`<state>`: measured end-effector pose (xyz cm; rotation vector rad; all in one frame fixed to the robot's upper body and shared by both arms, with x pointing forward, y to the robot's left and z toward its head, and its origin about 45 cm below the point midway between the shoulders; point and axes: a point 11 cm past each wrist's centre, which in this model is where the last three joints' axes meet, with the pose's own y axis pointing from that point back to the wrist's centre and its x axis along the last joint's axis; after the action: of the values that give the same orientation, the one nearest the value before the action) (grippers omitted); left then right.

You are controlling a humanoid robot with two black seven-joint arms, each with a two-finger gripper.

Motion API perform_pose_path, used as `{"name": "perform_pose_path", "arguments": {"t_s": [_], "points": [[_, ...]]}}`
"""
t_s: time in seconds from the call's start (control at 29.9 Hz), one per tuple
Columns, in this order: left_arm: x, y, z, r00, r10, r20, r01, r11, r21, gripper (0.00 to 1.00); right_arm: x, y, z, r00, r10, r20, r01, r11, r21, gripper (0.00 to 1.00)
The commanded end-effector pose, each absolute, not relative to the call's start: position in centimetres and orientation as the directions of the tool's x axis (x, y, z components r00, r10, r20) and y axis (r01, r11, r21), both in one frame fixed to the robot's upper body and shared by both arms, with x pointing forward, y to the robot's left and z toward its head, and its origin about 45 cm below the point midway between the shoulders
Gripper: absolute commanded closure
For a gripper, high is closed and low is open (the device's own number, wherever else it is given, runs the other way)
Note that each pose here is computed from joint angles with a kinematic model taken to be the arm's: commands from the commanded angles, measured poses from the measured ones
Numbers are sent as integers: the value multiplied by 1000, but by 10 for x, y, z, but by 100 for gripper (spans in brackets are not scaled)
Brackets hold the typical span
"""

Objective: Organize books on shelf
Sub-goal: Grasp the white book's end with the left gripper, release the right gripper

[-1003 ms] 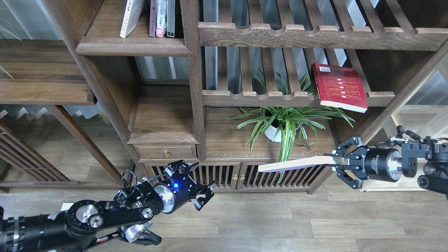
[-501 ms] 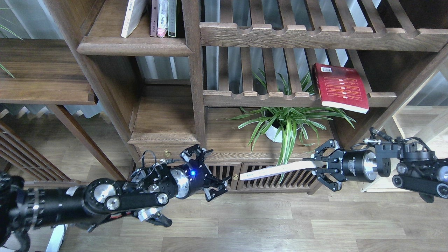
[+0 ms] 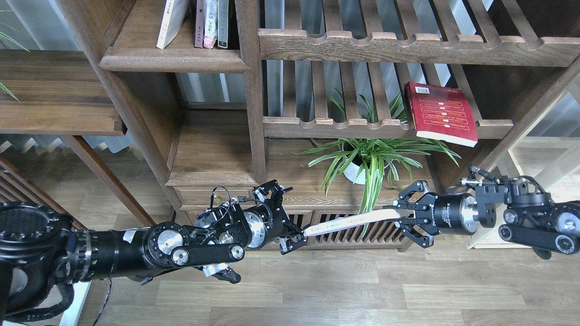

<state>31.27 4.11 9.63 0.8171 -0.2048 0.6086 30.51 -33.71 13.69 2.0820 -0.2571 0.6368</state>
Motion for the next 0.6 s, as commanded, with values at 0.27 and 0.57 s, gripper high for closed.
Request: {"name": "perform_pose_path", "arguments": {"t_s": [0.27,0.57], "points": [[324,56,86,800,437,411,-594,489,638,5,311,-331,143,836,64,545,-418,-572,706,97],[325,55,87,798,454,396,-595,492,635,5,332,-296,158,813,51,580,-427,-625,653,97]]}}
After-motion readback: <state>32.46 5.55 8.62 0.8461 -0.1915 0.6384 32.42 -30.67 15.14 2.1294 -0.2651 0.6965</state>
